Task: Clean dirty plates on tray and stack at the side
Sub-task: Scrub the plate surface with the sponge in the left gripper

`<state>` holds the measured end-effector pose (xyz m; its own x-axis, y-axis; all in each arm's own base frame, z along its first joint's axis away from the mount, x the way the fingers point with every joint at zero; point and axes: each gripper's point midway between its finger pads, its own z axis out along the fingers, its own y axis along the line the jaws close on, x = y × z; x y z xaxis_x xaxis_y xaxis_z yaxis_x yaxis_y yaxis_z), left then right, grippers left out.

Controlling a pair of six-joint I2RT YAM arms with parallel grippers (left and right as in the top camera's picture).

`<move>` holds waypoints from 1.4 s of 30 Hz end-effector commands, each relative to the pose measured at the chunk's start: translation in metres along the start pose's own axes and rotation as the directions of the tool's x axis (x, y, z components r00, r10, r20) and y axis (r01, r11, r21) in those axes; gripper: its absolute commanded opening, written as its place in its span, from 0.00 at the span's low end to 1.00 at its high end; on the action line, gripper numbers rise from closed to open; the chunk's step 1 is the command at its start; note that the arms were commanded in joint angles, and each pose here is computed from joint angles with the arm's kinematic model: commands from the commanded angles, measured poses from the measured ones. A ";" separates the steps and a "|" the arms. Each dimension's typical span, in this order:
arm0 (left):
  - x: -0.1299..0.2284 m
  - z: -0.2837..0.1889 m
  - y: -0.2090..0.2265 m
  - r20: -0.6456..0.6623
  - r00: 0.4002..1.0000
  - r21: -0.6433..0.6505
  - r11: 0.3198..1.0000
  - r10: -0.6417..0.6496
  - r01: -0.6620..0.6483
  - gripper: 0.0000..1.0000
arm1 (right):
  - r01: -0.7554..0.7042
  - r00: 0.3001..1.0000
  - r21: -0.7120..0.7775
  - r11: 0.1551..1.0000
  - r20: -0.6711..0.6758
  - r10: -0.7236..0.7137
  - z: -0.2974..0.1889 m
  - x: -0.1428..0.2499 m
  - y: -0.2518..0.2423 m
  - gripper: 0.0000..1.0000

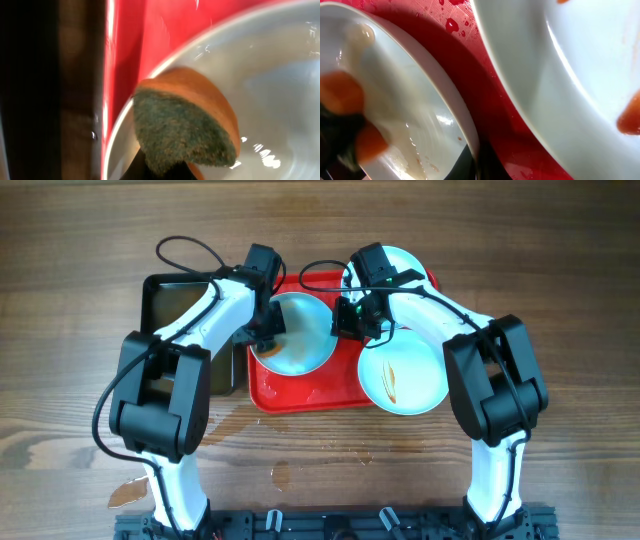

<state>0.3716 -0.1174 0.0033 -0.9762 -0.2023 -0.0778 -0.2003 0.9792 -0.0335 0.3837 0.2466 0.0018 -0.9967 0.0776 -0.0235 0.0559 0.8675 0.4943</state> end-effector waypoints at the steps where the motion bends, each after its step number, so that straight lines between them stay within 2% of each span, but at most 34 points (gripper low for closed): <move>1: 0.060 0.004 -0.051 -0.233 0.957 0.301 0.949 0.170 -0.096 0.04 | -0.013 0.999 -0.012 1.000 -0.029 0.013 0.008 0.007 -0.001 0.04; 3: 0.064 -0.001 -0.067 -0.230 0.950 0.383 0.917 0.211 -0.111 0.04 | -0.017 0.999 -0.012 1.000 -0.030 0.016 0.008 0.007 -0.001 0.04; 6: 0.040 -0.002 -0.089 -0.102 0.968 0.439 0.883 0.230 -0.163 0.04 | -0.016 0.999 -0.012 1.000 -0.029 0.016 0.008 0.007 -0.001 0.04; 7: 0.026 0.001 -0.090 -0.051 0.979 0.418 0.894 0.200 -0.161 0.04 | -0.016 0.999 -0.012 1.000 -0.029 0.016 0.008 0.007 -0.001 0.04; 10: -0.030 0.011 -0.051 0.166 0.986 0.148 0.988 0.022 -0.047 0.04 | -0.016 0.999 -0.012 1.000 -0.029 0.015 0.008 0.007 -0.001 0.04; 13: -0.049 0.007 -0.004 0.295 0.952 -0.086 0.990 -0.084 0.114 0.04 | -0.015 0.999 -0.012 1.000 -0.029 0.015 0.008 0.007 -0.001 0.04; 14: -0.044 0.008 0.000 0.280 0.955 -0.099 0.986 -0.099 0.131 0.04 | -0.015 1.000 -0.013 1.000 -0.027 0.014 0.008 0.007 0.000 0.04; 17: 0.007 0.017 -0.017 0.019 0.996 0.001 0.997 -0.082 0.082 0.04 | -0.014 1.000 -0.015 1.000 -0.025 0.013 0.008 0.006 0.000 0.05; 18: 0.032 0.015 -0.032 -0.110 0.993 0.090 0.994 -0.052 0.062 0.04 | -0.014 1.000 -0.014 1.000 -0.026 0.014 0.008 0.006 0.000 0.05; 20: 0.061 0.004 -0.063 -0.256 0.966 0.286 0.958 0.045 0.032 0.04 | -0.014 1.000 -0.014 1.000 -0.026 0.014 0.008 0.006 0.000 0.04; 21: 0.068 -0.006 -0.083 -0.289 0.952 0.406 0.914 0.104 0.023 0.04 | -0.015 1.000 -0.015 1.000 -0.027 0.014 0.008 0.007 0.000 0.04; 22: 0.066 -0.011 -0.094 -0.277 0.951 0.471 0.882 0.136 0.011 0.04 | -0.014 0.999 -0.021 1.000 -0.030 0.013 0.008 0.007 0.001 0.04; 25: 0.035 -0.010 -0.107 -0.132 0.981 0.514 0.856 0.141 -0.053 0.04 | -0.015 0.999 -0.017 1.000 -0.034 0.014 0.008 0.008 0.000 0.04; 26: 0.012 -0.003 -0.100 -0.035 0.995 0.451 0.890 0.097 -0.071 0.04 | -0.012 0.999 -0.017 1.000 -0.034 0.011 0.008 0.008 0.000 0.04; 28: -0.018 0.007 -0.075 0.085 0.996 0.290 0.957 -0.019 -0.006 0.04 | -0.012 0.999 -0.017 1.000 -0.033 0.011 0.008 0.008 0.000 0.04; 29: -0.038 0.009 -0.053 0.183 0.979 0.174 0.983 -0.091 0.059 0.04 | -0.012 0.999 -0.015 1.000 -0.032 0.011 0.008 0.008 0.000 0.04; 31: -0.056 0.007 -0.023 0.298 0.944 0.031 0.989 -0.146 0.143 0.04 | -0.012 0.999 -0.014 1.000 -0.032 0.011 0.008 0.008 0.000 0.04; 32: -0.056 0.006 -0.014 0.311 0.940 -0.017 0.988 -0.141 0.154 0.04 | -0.011 0.999 -0.015 1.000 -0.032 0.011 0.008 0.008 0.000 0.04; 34: -0.041 0.010 -0.009 0.254 0.958 -0.049 0.988 -0.129 0.146 0.04 | -0.011 0.999 -0.015 1.000 -0.032 0.011 0.008 0.008 0.000 0.04; 37: 0.014 0.017 -0.012 0.008 0.994 -0.036 0.993 -0.108 0.108 0.04 | -0.012 0.999 -0.015 1.000 -0.033 0.012 0.008 0.008 0.000 0.04; 39: 0.048 0.014 -0.019 -0.157 0.982 0.006 0.995 -0.101 0.103 0.04 | -0.012 0.999 -0.015 1.000 -0.032 0.011 0.008 0.008 0.000 0.04; 42: 0.078 0.003 -0.051 -0.321 0.947 0.212 0.976 0.023 0.048 0.04 | -0.012 0.999 -0.015 1.000 -0.033 0.012 0.008 0.008 0.000 0.04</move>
<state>0.3472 -0.1388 0.0030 -0.9582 -0.2860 0.0041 -0.2859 0.9576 -0.0361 0.3833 0.2470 0.0017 -0.9966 0.0797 -0.0206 0.0590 0.8657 0.4971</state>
